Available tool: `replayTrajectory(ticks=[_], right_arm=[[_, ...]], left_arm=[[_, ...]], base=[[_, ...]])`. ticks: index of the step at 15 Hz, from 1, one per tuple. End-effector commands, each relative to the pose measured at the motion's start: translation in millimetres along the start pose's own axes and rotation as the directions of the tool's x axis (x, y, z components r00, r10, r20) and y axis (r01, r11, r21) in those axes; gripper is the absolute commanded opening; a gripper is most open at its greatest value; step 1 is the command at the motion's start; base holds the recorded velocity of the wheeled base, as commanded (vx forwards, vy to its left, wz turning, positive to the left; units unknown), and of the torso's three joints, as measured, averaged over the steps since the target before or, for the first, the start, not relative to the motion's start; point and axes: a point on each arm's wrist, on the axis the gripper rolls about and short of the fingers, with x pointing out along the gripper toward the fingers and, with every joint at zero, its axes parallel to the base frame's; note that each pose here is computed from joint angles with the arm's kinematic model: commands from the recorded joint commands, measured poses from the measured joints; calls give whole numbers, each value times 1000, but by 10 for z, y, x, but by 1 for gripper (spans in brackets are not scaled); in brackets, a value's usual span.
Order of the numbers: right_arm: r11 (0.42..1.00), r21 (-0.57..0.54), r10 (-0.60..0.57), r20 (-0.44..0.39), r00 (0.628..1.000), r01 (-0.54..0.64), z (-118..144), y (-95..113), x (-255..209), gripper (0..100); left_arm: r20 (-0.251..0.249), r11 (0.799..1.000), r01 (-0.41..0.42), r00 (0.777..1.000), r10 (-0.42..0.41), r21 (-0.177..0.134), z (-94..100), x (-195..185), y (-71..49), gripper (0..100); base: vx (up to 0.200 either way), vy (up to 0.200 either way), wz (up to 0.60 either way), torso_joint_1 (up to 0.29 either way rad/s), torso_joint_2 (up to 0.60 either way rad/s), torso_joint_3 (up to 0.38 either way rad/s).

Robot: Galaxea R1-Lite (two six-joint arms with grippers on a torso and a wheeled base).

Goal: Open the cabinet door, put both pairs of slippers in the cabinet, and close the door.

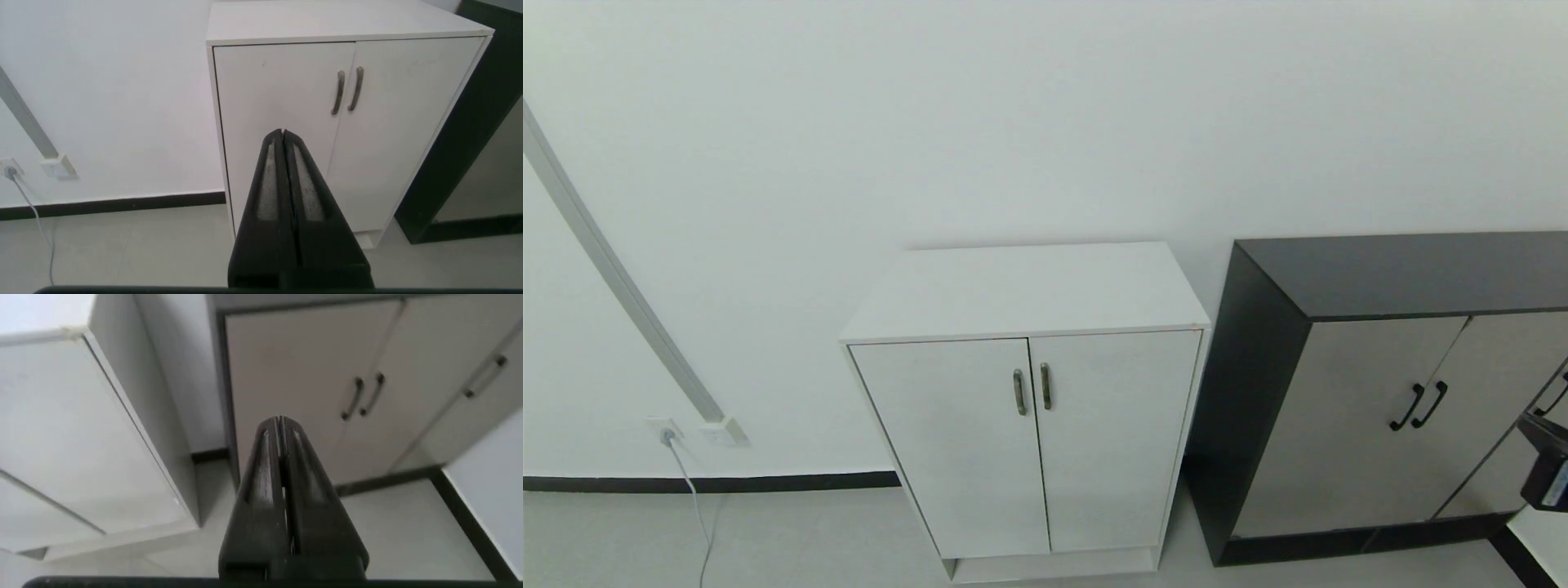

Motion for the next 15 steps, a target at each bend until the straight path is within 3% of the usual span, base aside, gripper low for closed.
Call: replayTrajectory(ticks=[1, 9, 15], right_arm=[[1000, 14, -13, 48, 999, 12, 6, -128, -457, 0], [991, -7, 136, -83, 987, -137, -413, -268, -1202, 0], [975, -1, 222, -76, 972, -223, -726, -275, -1290, 0]], left_arm=[[0, 1000, 0, 1000, 0, 0, 0, 0, 0, 0], [0, 1000, 0, 1000, 0, 0, 0, 0, 0, 0], [0, 1000, 0, 1000, 0, 1, 0, 0, 0, 0]], base=[[0, 0, 0, 0, 0, 0], [0, 0, 0, 0, 0, 0], [0, 0, 0, 0, 0, 0]])
